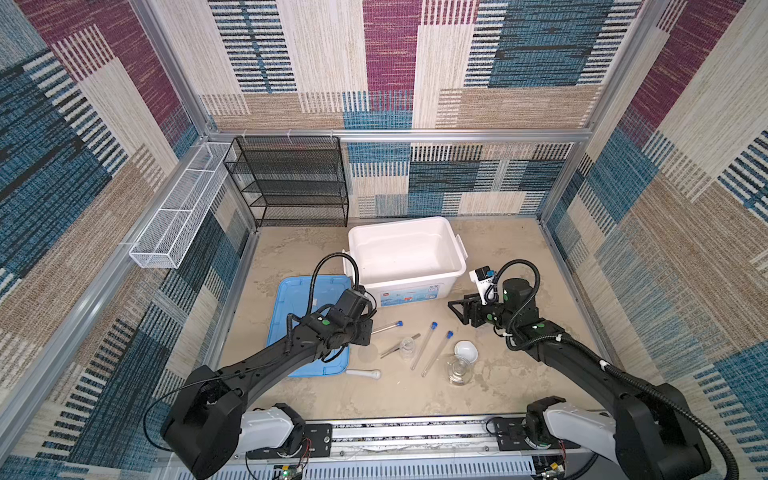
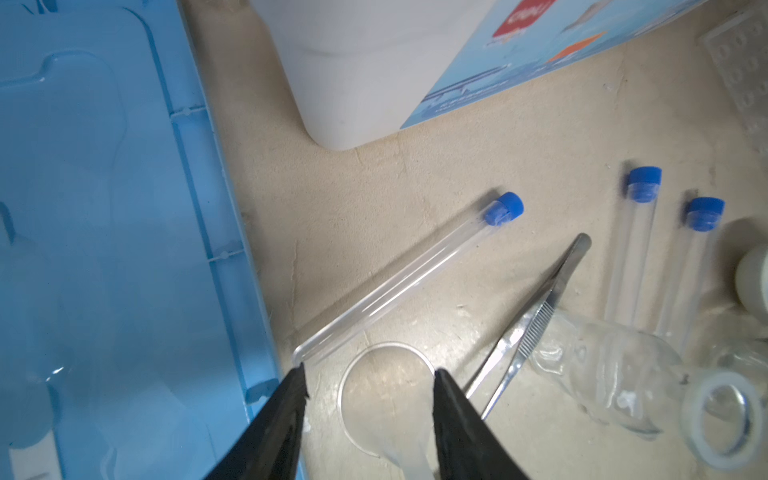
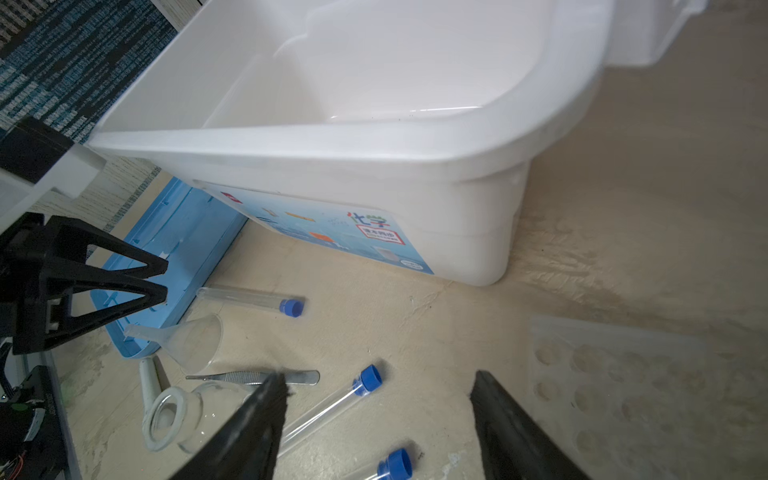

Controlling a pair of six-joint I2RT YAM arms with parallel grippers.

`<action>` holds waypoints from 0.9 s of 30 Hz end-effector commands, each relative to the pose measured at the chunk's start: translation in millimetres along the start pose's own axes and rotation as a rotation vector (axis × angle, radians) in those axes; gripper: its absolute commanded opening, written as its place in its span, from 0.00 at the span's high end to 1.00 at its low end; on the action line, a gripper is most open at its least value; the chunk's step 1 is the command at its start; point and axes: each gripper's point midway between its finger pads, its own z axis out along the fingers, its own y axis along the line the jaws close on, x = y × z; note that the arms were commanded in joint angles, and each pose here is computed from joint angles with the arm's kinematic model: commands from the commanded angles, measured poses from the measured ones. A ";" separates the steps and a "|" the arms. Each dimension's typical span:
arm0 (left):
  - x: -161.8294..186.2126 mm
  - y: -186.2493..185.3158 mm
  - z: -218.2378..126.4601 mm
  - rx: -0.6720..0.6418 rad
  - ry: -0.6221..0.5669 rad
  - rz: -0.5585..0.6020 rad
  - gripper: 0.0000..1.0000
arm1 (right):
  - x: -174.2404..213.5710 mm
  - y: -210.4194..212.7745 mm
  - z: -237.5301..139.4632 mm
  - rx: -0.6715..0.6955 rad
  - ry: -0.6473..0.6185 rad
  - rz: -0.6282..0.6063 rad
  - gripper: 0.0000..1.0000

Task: Organize the chemistry lab equipment
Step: 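Reach the left gripper toward a blue-capped test tube while the right approaches the bin, then lower the left gripper and close it on the blue-capped test tube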

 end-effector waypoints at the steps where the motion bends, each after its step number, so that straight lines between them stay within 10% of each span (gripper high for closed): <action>1: -1.4 -5.5 4.3 0.031 0.008 0.075 0.50 | -4.8 7.1 -0.9 -0.029 -0.031 0.015 0.28; 27: 2.6 -7.5 33.8 0.112 0.067 0.169 0.52 | -1.0 10.0 17.4 -0.065 -0.002 0.068 0.29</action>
